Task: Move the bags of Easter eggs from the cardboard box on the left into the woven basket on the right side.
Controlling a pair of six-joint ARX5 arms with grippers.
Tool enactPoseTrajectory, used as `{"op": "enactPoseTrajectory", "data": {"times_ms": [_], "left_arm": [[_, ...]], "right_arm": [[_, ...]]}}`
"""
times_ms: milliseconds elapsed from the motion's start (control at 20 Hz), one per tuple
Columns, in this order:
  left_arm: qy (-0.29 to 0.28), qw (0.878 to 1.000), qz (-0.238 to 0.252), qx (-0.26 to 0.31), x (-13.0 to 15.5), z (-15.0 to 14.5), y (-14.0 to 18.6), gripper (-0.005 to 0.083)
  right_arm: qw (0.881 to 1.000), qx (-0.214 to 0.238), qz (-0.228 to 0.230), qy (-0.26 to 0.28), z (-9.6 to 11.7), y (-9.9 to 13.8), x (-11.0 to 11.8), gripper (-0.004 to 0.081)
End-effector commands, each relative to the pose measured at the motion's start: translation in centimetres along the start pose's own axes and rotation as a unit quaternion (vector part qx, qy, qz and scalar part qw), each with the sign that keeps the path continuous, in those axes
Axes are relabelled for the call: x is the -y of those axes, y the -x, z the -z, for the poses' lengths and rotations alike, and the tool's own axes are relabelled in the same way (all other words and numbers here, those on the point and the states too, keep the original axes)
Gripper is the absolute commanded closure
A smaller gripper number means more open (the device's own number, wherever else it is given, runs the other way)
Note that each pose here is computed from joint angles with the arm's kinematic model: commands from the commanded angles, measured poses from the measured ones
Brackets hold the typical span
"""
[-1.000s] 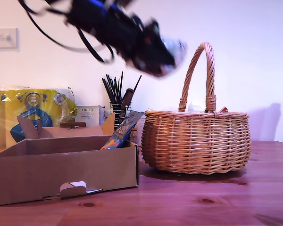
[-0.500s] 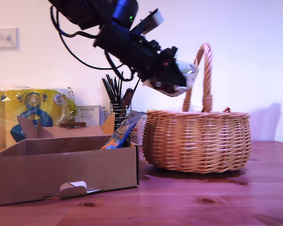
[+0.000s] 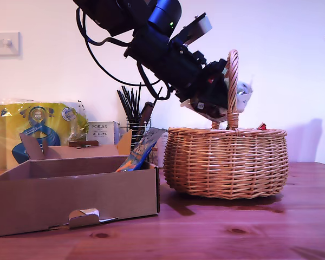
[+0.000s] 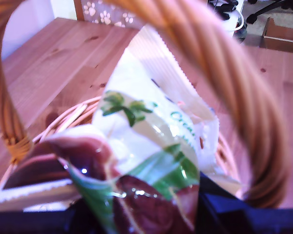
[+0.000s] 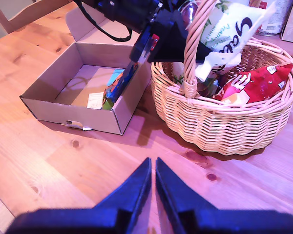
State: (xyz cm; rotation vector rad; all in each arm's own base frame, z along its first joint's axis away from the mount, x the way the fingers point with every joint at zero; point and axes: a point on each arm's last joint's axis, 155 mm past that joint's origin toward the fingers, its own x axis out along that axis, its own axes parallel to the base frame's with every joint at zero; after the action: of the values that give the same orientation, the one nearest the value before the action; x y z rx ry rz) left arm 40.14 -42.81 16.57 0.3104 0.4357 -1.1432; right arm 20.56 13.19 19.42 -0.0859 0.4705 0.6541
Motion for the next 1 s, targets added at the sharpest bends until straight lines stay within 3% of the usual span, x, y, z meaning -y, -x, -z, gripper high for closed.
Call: {"op": "enactPoseTrajectory", "data": {"times_ms": [0,50,200,500,650,950], "left_arm": [[0.004,1.0,0.001,-0.012,-0.4,1.5,-1.1,0.0615],[0.003,1.0,0.0,-0.014,-0.4,1.7,-1.4,0.0556],[-0.003,1.0,-0.011,-0.018,-0.6,1.9,-1.6,0.0273],[-0.013,0.999,-0.033,-0.019,-1.3,1.8,-1.6,0.0259],[-0.025,0.998,-0.057,-0.028,-2.2,1.6,-1.2,0.0344],[-0.011,0.995,-0.079,-0.057,-2.8,0.4,2.9,0.0734]], "right_arm": [[1.0,0.008,-0.003,0.006,-0.6,0.2,-0.2,0.0782],[1.0,0.008,-0.003,0.006,-0.6,0.2,-0.2,0.0782],[1.0,0.008,-0.003,0.006,-0.6,0.2,-0.2,0.0782],[1.0,0.008,-0.006,0.006,-0.6,0.2,-0.3,0.0782],[1.0,0.008,-0.006,0.006,-0.6,0.2,-0.3,0.0782],[1.0,0.008,-0.006,0.006,-0.6,0.2,-0.3,0.0782]]}}
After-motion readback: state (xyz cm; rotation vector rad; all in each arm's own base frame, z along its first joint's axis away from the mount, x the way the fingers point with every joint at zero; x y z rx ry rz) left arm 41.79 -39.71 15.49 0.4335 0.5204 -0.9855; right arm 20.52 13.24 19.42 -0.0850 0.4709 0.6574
